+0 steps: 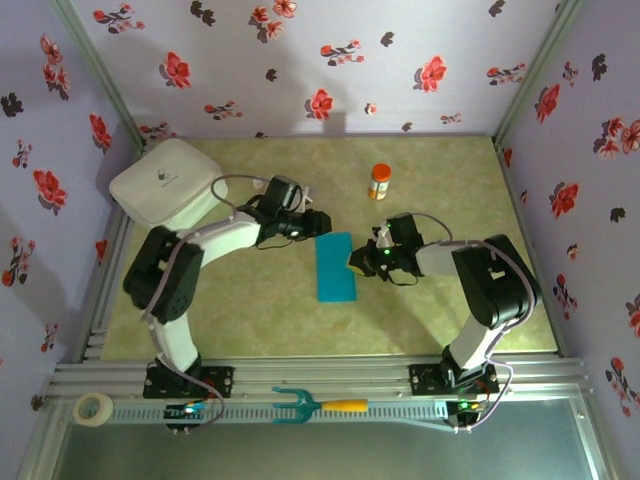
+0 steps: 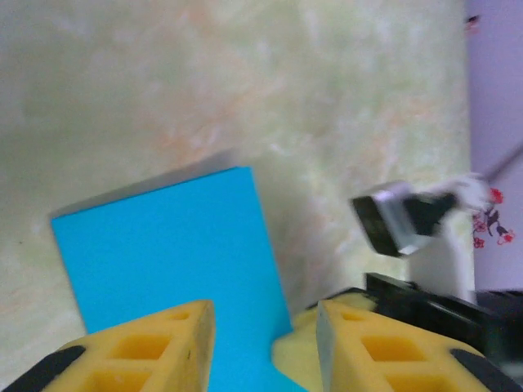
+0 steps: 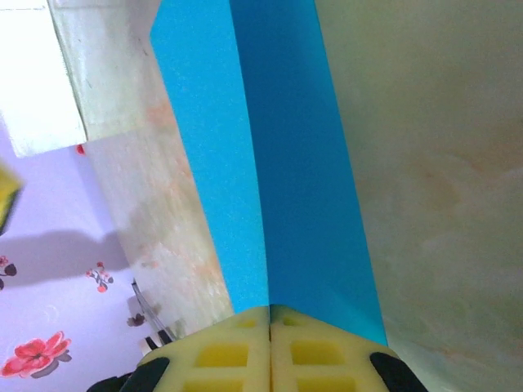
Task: Fold a paper plane with a square sheet of paper (pick it up from the middle)
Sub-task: Fold the triangle a second time at the center of the table.
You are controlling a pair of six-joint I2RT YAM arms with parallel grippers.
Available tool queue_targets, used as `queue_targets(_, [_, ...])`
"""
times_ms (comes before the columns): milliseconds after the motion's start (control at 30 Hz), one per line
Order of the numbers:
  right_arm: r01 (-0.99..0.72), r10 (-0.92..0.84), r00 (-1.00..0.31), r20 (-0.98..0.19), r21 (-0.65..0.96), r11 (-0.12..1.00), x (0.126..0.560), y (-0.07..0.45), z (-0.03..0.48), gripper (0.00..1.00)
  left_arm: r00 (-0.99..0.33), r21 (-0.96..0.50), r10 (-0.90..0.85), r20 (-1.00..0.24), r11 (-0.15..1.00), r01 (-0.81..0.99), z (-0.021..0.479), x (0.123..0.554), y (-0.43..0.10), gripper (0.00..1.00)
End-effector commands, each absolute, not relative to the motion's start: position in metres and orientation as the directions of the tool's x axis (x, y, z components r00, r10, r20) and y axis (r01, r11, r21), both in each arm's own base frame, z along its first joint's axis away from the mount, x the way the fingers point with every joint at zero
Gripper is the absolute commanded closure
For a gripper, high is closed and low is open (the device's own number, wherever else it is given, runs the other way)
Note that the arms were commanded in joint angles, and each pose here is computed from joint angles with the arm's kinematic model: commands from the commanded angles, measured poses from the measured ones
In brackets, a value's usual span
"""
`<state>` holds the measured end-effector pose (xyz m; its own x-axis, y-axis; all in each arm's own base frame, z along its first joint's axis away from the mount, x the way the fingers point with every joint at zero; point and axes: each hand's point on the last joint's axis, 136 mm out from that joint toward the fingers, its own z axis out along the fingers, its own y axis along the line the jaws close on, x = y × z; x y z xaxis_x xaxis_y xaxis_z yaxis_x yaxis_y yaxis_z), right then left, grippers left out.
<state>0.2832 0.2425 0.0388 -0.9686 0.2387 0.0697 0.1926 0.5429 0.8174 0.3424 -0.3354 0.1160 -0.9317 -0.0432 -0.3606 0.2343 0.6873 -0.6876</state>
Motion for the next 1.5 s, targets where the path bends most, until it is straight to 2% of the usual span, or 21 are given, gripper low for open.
queue_targets(0, [0.217,0.28,-0.957,0.076,0.83,0.514,0.289,0.243,0.037,0.9,-0.882,-0.605,-0.017,-0.472,0.733,0.31,0.126,0.33,-0.32,0.61])
queue_targets(233, [0.197,0.236,-0.968,0.089,0.85,0.489,0.282,0.249,0.039,0.8,-0.797,-0.558,-0.012,-0.604,0.721,0.411,0.145,0.29,-0.309,0.62])
queue_targets(500, [0.165,0.193,-0.978,0.075,0.846,0.507,0.279,0.254,0.038,0.8,-0.703,-0.514,0.019,-0.711,0.668,0.538,0.156,0.254,-0.313,0.6])
queue_targets(733, [0.131,0.161,-0.986,0.049,0.823,0.552,0.274,0.253,0.033,0.78,-0.668,-0.487,-0.004,-0.744,0.688,0.538,0.157,0.246,-0.293,0.55])
queue_targets(967, [0.12,0.16,-0.986,0.035,0.821,0.558,0.275,0.254,0.034,0.8,-0.619,-0.443,0.058,-0.783,0.646,0.621,0.148,0.243,-0.302,0.57])
queue_targets(1100, [0.12,0.16,-0.986,0.037,0.829,0.546,0.278,0.257,0.037,0.88,-0.58,-0.412,0.109,-0.807,0.599,0.687,0.144,0.239,-0.317,0.59])
queue_targets(1200, [0.118,0.154,-0.987,0.037,0.823,0.556,0.277,0.256,0.038,0.91,-0.499,-0.309,0.208,-0.841,0.574,0.759,0.135,0.231,-0.33,0.58])
queue_targets(1300, [0.128,0.156,-0.987,0.048,0.823,0.553,0.278,0.256,0.041,0.95,-0.373,-0.136,0.334,-0.865,0.561,0.817,0.123,0.225,-0.341,0.54])
queue_targets(1467, [0.137,0.161,-0.985,0.057,0.828,0.544,0.28,0.256,0.049,0.95,-0.13,0.175,0.558,-0.819,0.46,0.871,0.103,0.21,-0.365,0.45])
